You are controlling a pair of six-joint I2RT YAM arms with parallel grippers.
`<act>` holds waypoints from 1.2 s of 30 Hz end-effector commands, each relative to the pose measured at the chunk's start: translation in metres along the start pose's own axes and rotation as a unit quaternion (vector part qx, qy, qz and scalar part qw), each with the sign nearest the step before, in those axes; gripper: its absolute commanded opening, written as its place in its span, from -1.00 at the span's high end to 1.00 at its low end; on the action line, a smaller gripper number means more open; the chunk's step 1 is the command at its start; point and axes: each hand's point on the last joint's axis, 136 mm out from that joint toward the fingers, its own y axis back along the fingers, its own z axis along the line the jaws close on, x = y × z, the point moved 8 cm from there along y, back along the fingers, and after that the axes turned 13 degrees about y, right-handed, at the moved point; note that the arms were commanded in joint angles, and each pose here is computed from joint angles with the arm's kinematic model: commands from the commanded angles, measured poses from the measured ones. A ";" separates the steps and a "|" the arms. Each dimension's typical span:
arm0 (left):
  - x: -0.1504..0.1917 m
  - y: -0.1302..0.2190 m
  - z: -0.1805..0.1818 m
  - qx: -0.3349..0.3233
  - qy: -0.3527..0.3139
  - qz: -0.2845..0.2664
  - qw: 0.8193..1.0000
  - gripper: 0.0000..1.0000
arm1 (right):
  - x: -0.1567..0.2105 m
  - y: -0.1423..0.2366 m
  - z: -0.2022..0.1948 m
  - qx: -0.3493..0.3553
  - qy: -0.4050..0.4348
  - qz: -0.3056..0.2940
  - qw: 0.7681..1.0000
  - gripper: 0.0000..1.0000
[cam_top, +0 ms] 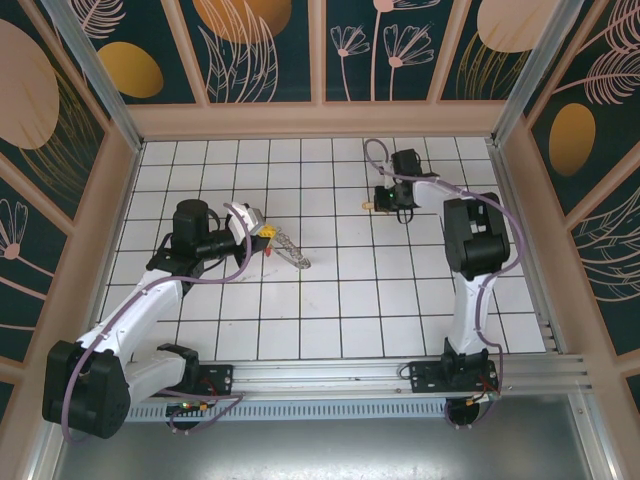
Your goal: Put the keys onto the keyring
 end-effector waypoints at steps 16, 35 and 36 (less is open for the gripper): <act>-0.023 -0.001 0.002 0.012 -0.038 -0.025 0.999 1.00 | -0.023 0.113 0.133 -0.173 0.289 -0.237 0.912 1.00; -0.024 -0.003 0.008 -0.009 -0.072 0.002 0.997 1.00 | -0.027 0.145 0.250 -0.284 0.388 -0.202 0.853 1.00; -0.024 -0.002 0.009 -0.015 -0.076 0.001 0.997 1.00 | -0.026 0.146 0.252 -0.285 0.392 -0.204 0.851 1.00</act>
